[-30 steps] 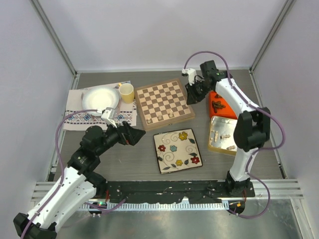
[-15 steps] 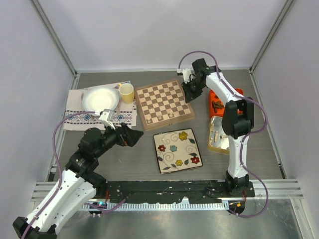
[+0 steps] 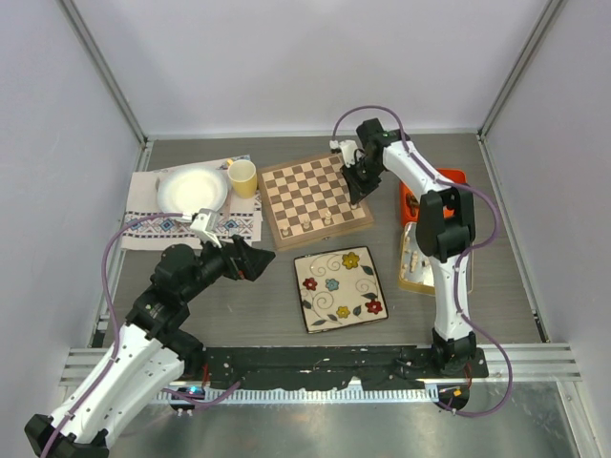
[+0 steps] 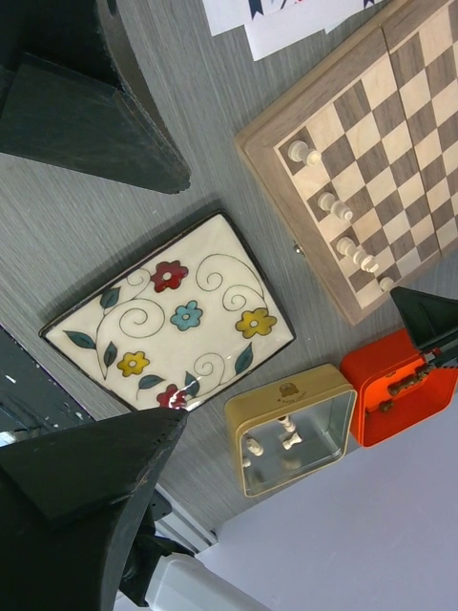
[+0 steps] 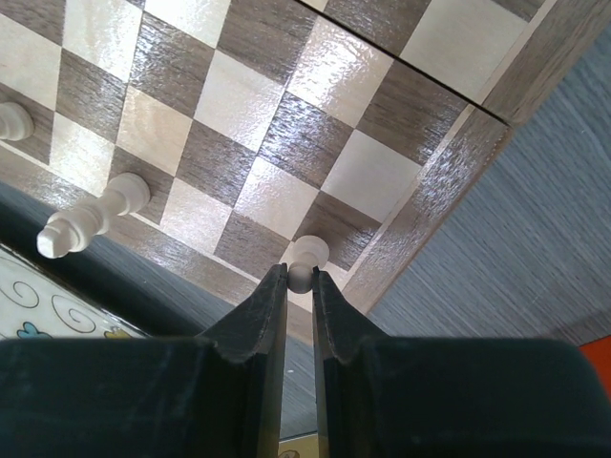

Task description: Set up the chess pieces on the board

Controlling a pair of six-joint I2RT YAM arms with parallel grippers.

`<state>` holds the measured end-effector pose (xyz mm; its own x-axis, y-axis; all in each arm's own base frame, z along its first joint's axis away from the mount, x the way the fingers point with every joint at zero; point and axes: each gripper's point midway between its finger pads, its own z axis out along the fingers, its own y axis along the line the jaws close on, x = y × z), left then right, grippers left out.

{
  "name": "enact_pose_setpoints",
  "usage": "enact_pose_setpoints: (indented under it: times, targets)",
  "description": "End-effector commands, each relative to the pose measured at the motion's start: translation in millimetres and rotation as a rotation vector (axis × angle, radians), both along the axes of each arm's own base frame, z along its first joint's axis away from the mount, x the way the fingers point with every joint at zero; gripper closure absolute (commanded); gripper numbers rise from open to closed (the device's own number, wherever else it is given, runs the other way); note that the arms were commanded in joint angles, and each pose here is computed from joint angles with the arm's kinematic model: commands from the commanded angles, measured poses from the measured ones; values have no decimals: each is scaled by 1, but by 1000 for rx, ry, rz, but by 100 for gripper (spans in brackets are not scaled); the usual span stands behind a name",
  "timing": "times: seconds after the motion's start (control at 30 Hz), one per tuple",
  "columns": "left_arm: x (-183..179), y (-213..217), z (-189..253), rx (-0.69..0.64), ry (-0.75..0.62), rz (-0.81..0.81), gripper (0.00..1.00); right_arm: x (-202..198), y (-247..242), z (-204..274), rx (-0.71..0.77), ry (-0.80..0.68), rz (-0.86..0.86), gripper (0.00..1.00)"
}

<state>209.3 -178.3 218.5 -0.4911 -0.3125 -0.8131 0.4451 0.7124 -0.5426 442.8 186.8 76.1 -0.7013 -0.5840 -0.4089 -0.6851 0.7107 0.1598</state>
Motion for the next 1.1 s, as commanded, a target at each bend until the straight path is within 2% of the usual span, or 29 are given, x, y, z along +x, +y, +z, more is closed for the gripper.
enact_pose_setpoints:
  times: [0.0,1.07]
  targets:
    - [3,1,9,-3,-44,6,0,12,2,16,-7,-52,-6,87]
    - [3,1,8,-3,-44,5,0,13,7,3,-25,-30,2,81]
